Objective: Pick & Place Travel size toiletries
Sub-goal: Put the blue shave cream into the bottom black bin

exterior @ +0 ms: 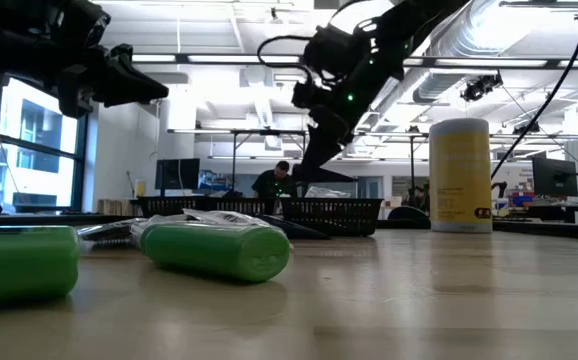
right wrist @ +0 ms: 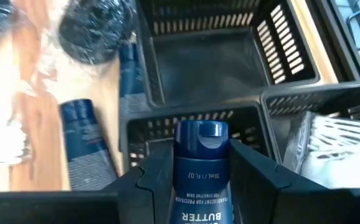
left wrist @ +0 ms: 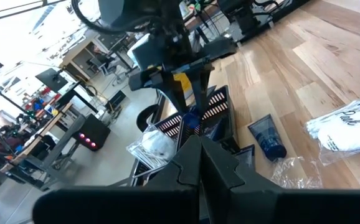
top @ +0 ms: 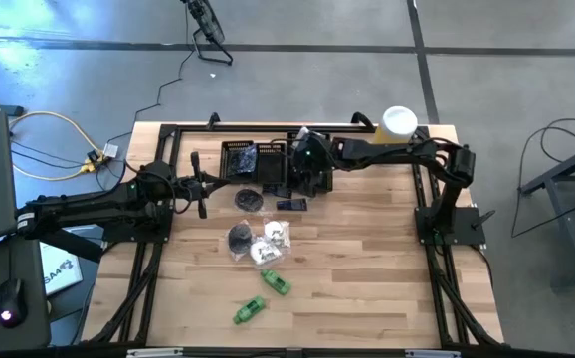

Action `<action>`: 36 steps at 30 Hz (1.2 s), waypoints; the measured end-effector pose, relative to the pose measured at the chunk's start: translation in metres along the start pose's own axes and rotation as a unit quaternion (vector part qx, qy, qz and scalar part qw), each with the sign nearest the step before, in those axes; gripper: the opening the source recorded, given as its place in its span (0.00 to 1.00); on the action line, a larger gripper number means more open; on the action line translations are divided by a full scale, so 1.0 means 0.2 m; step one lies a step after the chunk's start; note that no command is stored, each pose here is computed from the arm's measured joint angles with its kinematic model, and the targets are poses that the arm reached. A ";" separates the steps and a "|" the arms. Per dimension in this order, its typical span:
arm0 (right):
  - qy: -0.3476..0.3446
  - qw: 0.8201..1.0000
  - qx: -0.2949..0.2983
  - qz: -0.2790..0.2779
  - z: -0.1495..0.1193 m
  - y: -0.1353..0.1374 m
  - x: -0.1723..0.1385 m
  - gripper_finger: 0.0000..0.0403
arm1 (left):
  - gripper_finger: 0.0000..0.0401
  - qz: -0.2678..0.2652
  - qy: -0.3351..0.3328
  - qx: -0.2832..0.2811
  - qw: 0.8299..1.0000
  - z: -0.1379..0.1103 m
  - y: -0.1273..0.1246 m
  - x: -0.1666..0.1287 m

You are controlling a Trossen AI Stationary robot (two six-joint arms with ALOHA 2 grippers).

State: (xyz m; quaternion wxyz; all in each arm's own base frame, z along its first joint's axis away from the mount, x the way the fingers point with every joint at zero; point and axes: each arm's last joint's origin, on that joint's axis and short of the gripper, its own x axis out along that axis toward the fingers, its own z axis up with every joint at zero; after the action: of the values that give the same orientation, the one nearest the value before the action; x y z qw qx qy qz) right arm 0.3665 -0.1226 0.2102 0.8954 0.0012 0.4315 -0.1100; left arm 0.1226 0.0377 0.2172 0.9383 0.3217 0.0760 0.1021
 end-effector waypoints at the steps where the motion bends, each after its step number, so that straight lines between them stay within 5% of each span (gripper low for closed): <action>1: 0.002 1.000 -0.001 -0.001 0.00 0.00 0.01 0.32 | 0.00 -0.001 0.001 0.000 1.000 0.00 0.00 0.00; 36: 0.049 0.999 0.020 0.007 -0.10 -0.09 0.16 0.32 | 0.00 -0.005 0.006 -0.001 1.000 -0.01 -0.01 0.00</action>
State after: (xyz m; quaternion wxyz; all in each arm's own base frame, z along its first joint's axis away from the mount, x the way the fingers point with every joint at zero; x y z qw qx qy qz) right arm 0.3672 -0.1438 0.1755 0.8739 0.0277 0.4721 -0.1121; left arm 0.1225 0.0376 0.2156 0.9385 0.3201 0.0834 0.0993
